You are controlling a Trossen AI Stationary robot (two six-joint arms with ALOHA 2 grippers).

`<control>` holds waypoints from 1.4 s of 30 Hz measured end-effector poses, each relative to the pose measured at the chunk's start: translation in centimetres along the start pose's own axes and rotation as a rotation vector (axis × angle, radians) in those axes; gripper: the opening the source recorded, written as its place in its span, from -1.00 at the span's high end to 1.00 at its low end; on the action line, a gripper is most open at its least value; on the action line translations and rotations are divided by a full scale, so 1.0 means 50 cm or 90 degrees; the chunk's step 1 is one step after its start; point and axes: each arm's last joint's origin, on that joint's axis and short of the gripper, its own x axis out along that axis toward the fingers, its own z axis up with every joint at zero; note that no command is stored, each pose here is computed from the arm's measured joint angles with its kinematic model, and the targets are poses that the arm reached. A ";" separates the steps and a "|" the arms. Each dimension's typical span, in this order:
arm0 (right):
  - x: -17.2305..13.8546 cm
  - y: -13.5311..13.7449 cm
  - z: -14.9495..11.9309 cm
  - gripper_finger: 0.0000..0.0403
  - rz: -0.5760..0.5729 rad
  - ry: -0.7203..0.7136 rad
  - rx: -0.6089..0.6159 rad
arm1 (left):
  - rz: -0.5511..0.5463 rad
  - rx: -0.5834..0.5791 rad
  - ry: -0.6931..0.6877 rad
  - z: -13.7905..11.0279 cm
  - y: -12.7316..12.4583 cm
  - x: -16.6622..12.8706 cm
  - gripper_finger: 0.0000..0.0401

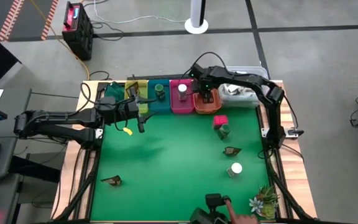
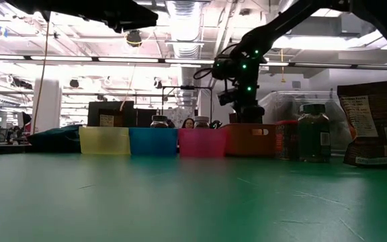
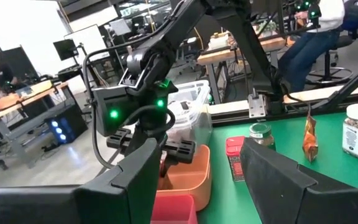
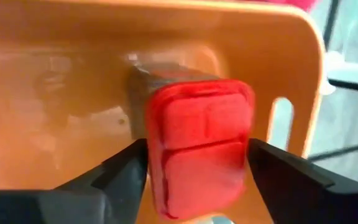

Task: Sort spices by type
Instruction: Put the left red spice can into the orange bin, then put the red spice can into the orange bin

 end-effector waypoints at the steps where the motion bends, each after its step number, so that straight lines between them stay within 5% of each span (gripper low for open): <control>1: 0.000 0.000 -0.001 -0.59 -0.004 0.005 0.002 | 0.000 0.000 0.000 0.000 0.000 0.000 -0.05; 14: -0.120 0.024 0.041 -0.76 0.001 0.045 -0.011 | -0.002 0.002 0.007 -0.002 -0.001 0.000 -0.05; 25: -0.269 0.204 0.034 -0.70 0.066 -0.025 -0.049 | -0.018 0.001 0.042 -0.012 -0.008 -0.001 -0.05; 31: -0.262 0.270 -0.013 -0.69 0.069 -0.040 -0.025 | -0.027 0.000 0.032 -0.008 -0.014 -0.002 -0.05; 42: -0.216 0.282 -0.030 -0.69 0.104 0.024 -0.011 | -0.023 0.002 0.003 0.001 -0.012 -0.002 -0.05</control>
